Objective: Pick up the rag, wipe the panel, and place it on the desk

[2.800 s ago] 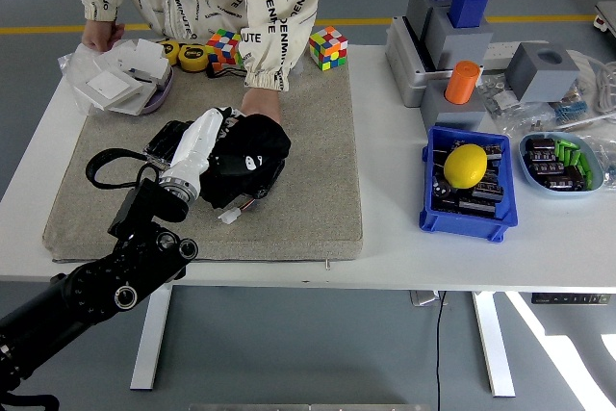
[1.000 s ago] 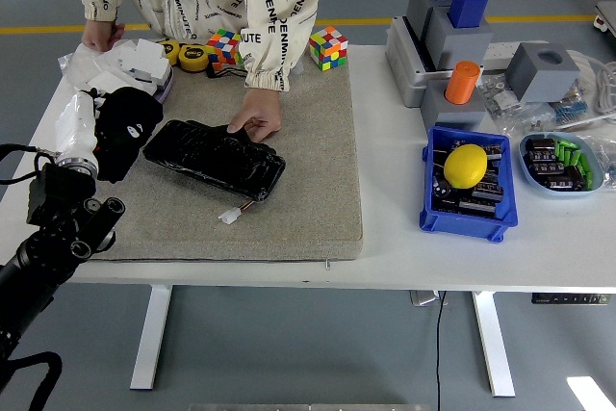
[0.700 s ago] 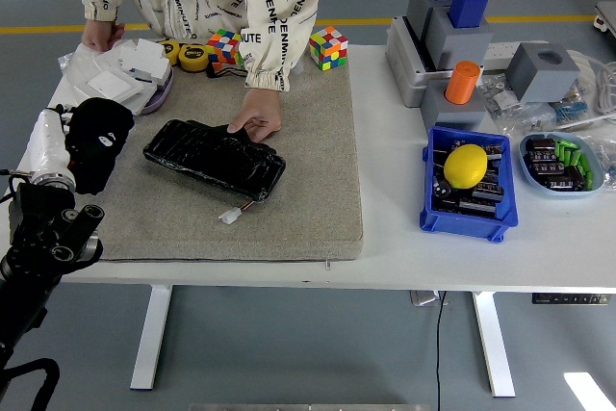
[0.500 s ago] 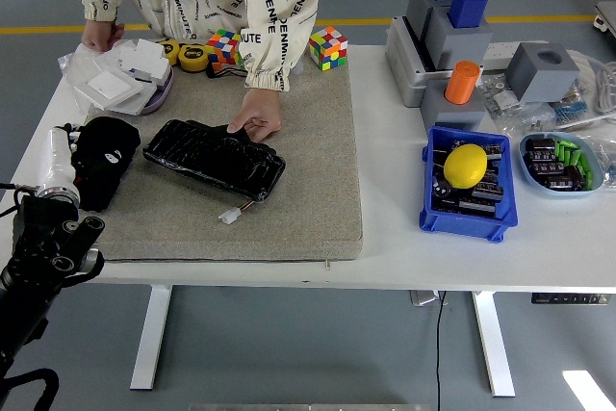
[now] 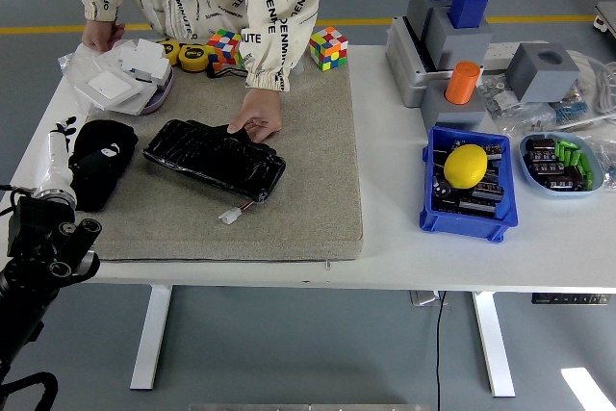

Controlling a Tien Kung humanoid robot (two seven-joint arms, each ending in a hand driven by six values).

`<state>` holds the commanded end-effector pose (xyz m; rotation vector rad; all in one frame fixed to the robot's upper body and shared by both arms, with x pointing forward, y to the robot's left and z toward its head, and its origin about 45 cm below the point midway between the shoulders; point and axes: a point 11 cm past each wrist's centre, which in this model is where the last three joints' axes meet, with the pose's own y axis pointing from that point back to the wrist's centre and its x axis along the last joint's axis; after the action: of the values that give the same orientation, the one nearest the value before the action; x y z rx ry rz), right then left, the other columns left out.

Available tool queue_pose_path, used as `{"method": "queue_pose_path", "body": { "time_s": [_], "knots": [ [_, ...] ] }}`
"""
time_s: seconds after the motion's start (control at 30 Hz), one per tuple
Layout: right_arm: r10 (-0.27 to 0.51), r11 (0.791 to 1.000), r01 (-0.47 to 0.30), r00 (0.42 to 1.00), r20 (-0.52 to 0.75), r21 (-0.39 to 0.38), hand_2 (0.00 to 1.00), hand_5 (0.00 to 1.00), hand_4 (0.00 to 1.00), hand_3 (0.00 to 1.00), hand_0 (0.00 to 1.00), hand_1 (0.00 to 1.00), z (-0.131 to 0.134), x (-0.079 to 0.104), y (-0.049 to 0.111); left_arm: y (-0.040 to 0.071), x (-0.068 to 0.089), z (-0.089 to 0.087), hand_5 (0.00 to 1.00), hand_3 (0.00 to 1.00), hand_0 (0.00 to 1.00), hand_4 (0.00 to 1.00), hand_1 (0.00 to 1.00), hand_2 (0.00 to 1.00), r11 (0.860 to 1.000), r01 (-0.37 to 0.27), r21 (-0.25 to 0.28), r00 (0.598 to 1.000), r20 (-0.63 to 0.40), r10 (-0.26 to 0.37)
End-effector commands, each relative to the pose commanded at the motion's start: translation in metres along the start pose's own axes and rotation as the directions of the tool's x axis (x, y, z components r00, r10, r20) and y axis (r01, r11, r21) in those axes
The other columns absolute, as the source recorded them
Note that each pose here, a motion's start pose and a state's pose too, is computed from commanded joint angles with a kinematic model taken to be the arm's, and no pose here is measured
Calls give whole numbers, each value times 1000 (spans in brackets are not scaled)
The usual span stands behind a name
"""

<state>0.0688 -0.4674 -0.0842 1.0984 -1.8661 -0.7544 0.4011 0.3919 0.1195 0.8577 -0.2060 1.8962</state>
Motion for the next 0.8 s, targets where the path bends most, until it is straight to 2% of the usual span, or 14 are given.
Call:
{"method": "queue_pose_path", "body": {
  "time_s": [0.17, 0.2, 0.23, 0.3, 0.37, 0.4, 0.47, 0.57, 0.6, 0.8],
  "knots": [
    [2, 1000, -2, 1000, 2, 0, 488, 348, 840, 519, 522, 547, 0, 1, 0, 5, -4, 14, 475, 998, 925, 998, 998, 998, 994, 102, 26, 992, -81, -99],
    [2, 1000, -2, 1000, 3, 1, 488, 348, 840, 519, 522, 546, 0, 1, 0, 7, -4, 17, 422, 998, 775, 998, 929, 986, 993, 112, 23, 988, -108, -108],
    [1, 1000, -1, 1000, 3, 2, 488, 348, 840, 519, 522, 546, 0, 0, 0, 9, -2, 24, 422, 998, 775, 998, 929, 986, 994, 105, 2, 983, -151, -103],
    [0, 1000, 0, 1000, 1, 1, 488, 348, 840, 519, 522, 546, 0, 0, 0, 13, 6, 36, 422, 998, 775, 998, 929, 986, 997, 51, -57, 965, -255, -64],
    [-1, 1000, 1, 1000, 1, 1, 488, 348, 840, 519, 522, 546, 0, 0, 0, 18, 15, 49, 422, 998, 775, 998, 929, 986, 993, -17, -114, 929, -369, -26],
    [-1, 1000, 1, 1000, 1, 0, 488, 348, 840, 519, 522, 546, 0, -1, 0, 20, 19, 53, 319, 790, 563, 977, 708, 748, 990, -39, -136, 910, -414, -22],
    [-1, 1000, 1, 1000, 1, -1, 488, 348, 840, 519, 522, 546, 1, -1, 0, 24, 26, 61, 319, 790, 563, 977, 708, 748, 980, -82, -182, 862, -506, -22],
    [-1, 1000, 1, 1000, -1, -1, 488, 348, 840, 519, 522, 546, 1, -1, 0, 28, 39, 67, 319, 790, 563, 977, 708, 748, 955, -159, -249, 824, -566, -11],
    [-1, 1000, 1, 1000, 0, -1, 489, 348, 841, 519, 522, 547, 0, -1, 0, 29, 42, 67, 292, 752, 558, 937, 673, 694, 950, -175, -259, 817, -577, -7],
    [1, 1000, -1, 1000, 0, 2, 489, 348, 841, 520, 522, 546, -2, 0, -1, 29, 50, 61, 296, 749, 554, 932, 664, 684, 949, -196, -247, 797, -604, 7]
  ]
}}
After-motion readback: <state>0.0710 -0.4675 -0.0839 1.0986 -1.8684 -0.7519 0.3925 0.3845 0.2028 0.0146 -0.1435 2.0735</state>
